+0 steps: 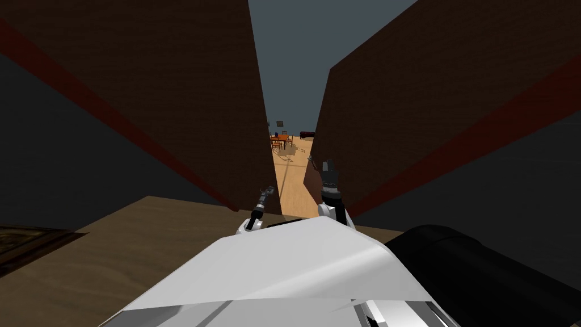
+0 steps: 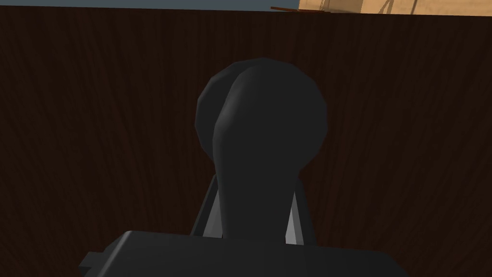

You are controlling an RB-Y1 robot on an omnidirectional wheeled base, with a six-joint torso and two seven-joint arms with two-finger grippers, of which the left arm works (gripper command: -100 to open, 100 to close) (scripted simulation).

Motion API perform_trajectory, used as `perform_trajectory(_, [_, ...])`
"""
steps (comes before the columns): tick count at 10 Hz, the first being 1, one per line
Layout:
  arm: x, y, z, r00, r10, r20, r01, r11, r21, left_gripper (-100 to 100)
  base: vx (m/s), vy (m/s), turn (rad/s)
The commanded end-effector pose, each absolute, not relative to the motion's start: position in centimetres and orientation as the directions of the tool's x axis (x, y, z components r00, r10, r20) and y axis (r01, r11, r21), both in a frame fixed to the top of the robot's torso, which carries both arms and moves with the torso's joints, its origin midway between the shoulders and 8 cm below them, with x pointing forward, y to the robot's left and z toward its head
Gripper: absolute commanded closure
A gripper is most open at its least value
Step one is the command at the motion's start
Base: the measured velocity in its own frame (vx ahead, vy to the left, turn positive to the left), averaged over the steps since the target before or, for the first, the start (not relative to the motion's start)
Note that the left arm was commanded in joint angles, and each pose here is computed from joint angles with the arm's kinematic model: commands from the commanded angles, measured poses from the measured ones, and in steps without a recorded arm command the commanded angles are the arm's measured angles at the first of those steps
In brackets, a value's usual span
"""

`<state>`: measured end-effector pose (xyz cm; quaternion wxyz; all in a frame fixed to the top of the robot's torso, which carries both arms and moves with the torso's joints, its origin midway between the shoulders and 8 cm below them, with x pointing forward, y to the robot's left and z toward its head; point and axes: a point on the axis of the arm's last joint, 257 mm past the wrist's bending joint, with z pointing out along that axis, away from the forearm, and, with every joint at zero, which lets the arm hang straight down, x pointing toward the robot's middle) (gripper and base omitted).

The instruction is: Push the door open

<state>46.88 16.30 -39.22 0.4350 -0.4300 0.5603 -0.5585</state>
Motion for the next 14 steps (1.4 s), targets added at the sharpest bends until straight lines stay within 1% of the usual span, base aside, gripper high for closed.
perform_trajectory(1, [47.2, 16.8, -38.9, -0.243, -0.97, -0.012, 0.012, 0.009, -1.0, 100, 0.145, -0.059, 0.046])
perform_trajectory(6, [47.5, 18.6, -38.9, -0.208, -0.978, -0.021, 0.012, 0.019, -1.0, 100, 0.166, -0.073, 0.067])
perform_trajectory(14, [47.9, 22.3, -38.9, -0.115, -0.993, -0.027, 0.008, 0.026, -1.0, 100, 0.189, -0.125, 0.124])
